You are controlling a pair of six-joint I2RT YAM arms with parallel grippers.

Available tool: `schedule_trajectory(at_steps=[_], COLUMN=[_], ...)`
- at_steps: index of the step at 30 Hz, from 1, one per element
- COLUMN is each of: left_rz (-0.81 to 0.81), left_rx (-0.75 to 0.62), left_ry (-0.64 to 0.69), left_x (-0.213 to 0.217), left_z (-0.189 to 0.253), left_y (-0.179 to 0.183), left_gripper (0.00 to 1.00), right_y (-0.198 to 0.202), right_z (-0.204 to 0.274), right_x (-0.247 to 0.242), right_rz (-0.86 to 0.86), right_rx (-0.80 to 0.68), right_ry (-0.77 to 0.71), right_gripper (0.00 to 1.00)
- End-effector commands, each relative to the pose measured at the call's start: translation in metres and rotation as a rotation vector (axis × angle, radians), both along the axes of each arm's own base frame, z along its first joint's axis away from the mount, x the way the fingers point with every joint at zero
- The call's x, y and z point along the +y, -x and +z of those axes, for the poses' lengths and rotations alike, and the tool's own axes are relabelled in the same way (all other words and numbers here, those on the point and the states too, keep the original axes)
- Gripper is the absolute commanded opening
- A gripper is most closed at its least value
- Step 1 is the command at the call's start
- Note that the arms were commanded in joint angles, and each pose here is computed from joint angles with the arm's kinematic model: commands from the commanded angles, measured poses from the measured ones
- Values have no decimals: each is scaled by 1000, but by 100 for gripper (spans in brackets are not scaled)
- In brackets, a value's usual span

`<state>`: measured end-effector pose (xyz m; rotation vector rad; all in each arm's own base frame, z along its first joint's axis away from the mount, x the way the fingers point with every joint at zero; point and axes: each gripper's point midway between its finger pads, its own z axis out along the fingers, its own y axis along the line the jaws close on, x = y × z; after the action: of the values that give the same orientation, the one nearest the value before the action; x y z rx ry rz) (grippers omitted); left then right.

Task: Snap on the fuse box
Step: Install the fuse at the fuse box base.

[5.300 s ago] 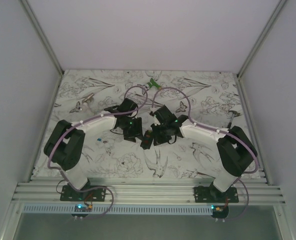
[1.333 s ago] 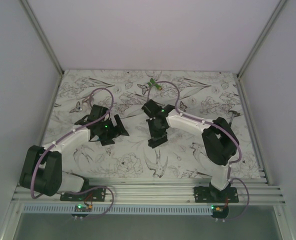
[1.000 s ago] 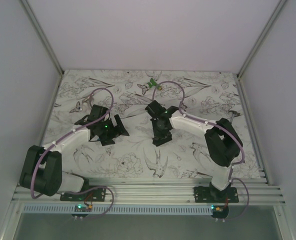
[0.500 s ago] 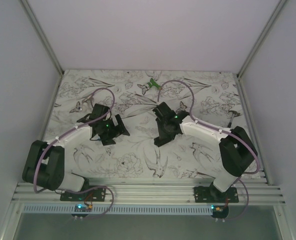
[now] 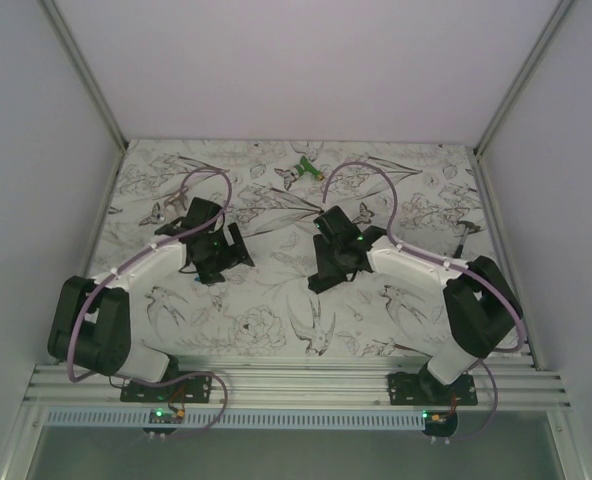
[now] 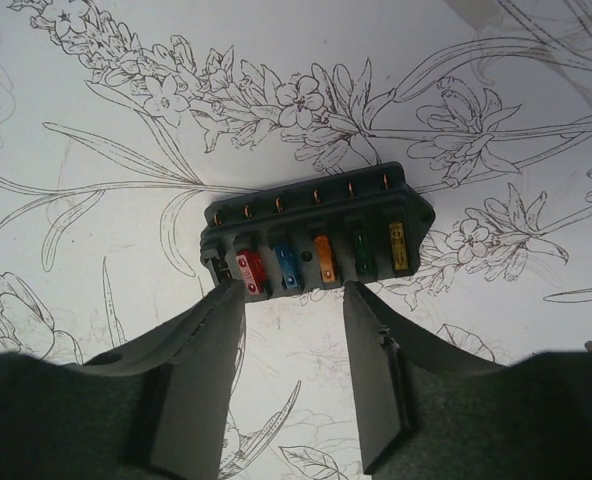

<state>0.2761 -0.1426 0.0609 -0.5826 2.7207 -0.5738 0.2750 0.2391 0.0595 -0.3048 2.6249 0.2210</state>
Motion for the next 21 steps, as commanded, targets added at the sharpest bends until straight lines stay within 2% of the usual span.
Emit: schedule_trajectory(at_steps=[1, 3, 9, 13, 16, 21], left_rz=[54, 90, 164, 181, 189, 135], left_rx=[74, 70, 67, 47, 39, 57], left_ry=[-263, -347, -471, -485, -454, -431], left_x=[47, 64, 102, 116, 121, 121], left_z=[-5, -4, -4, -8, -14, -28], left_y=[12, 11, 1, -13, -24, -35], left_gripper=[88, 86, 75, 74, 70, 60], right_y=[-14, -17, -23, -25, -26, -25], right_z=[20, 23, 26, 26, 25, 24], right_x=[3, 2, 2, -1, -2, -3], right_rz=[-5, -6, 9, 17, 21, 25], right_rx=[-99, -118, -150, -157, -157, -156], right_ry=[-44, -44, -37, -28, -24, -20], right_gripper=[55, 62, 78, 89, 94, 94])
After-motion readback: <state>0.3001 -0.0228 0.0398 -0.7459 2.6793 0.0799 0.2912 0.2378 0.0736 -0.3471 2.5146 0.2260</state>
